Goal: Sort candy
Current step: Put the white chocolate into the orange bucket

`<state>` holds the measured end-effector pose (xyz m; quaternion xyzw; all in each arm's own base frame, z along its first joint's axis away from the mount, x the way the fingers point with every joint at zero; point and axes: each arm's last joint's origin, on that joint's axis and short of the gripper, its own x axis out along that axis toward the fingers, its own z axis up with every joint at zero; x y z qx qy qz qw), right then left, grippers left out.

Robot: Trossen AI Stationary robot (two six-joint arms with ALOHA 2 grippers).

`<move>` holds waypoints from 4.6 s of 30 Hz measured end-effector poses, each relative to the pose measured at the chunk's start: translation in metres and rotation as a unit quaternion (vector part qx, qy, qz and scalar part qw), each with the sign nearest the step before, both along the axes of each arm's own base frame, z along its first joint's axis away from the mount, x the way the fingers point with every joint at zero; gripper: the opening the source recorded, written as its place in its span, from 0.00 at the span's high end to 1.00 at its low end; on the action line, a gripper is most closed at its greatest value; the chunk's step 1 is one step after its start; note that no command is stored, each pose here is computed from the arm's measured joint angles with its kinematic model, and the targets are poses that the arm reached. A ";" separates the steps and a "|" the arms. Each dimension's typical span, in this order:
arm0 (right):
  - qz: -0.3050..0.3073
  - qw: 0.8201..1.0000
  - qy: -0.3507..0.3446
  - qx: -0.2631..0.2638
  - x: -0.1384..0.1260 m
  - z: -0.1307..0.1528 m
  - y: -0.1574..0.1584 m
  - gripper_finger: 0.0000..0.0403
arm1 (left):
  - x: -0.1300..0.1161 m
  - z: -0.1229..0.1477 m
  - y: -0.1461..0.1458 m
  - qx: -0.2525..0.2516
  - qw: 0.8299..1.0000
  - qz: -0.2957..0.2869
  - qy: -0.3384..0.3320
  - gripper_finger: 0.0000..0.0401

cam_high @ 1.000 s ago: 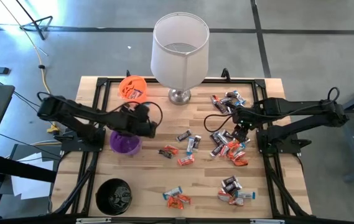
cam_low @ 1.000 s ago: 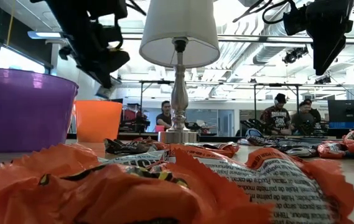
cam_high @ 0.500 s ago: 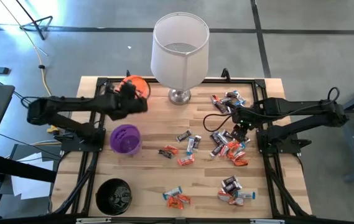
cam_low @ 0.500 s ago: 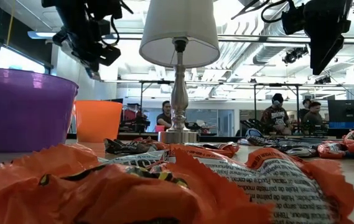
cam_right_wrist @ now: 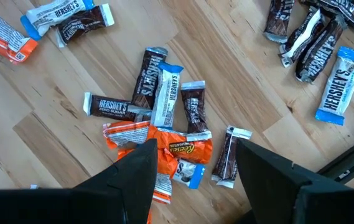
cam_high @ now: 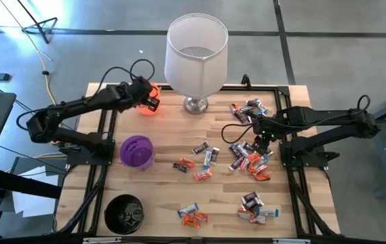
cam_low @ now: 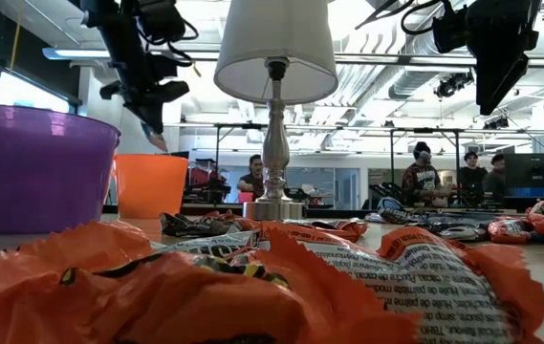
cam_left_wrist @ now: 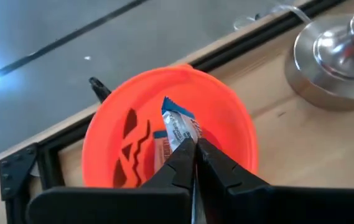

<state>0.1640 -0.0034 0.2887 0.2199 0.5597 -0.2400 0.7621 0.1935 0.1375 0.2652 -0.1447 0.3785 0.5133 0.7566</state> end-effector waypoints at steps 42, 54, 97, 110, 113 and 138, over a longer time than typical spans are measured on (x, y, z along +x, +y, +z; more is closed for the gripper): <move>0.000 1.000 -0.001 0.000 0.000 0.000 0.000 0.48 | 0.169 -0.107 -0.147 -0.224 0.882 -0.331 -0.251 0.80; 0.000 1.000 -0.001 0.000 0.000 0.000 0.000 0.48 | 0.193 -0.136 -0.150 -0.223 0.880 -0.330 -0.260 0.72; 0.000 1.000 -0.003 0.000 0.001 0.000 0.000 0.48 | 0.233 -0.140 -0.171 -0.224 0.932 -0.262 -0.115 0.62; 0.000 1.000 -0.003 0.000 0.001 0.000 0.000 0.48 | 0.230 -0.142 -0.169 -0.197 0.939 -0.269 -0.081 0.84; 0.000 1.000 -0.003 0.000 0.001 0.000 0.000 0.48 | 0.230 -0.141 -0.170 -0.198 0.938 -0.272 -0.084 0.94; 0.000 1.000 -0.008 0.000 0.002 0.000 0.000 0.48 | 0.130 -0.007 -0.185 0.071 0.979 -0.161 0.102 1.00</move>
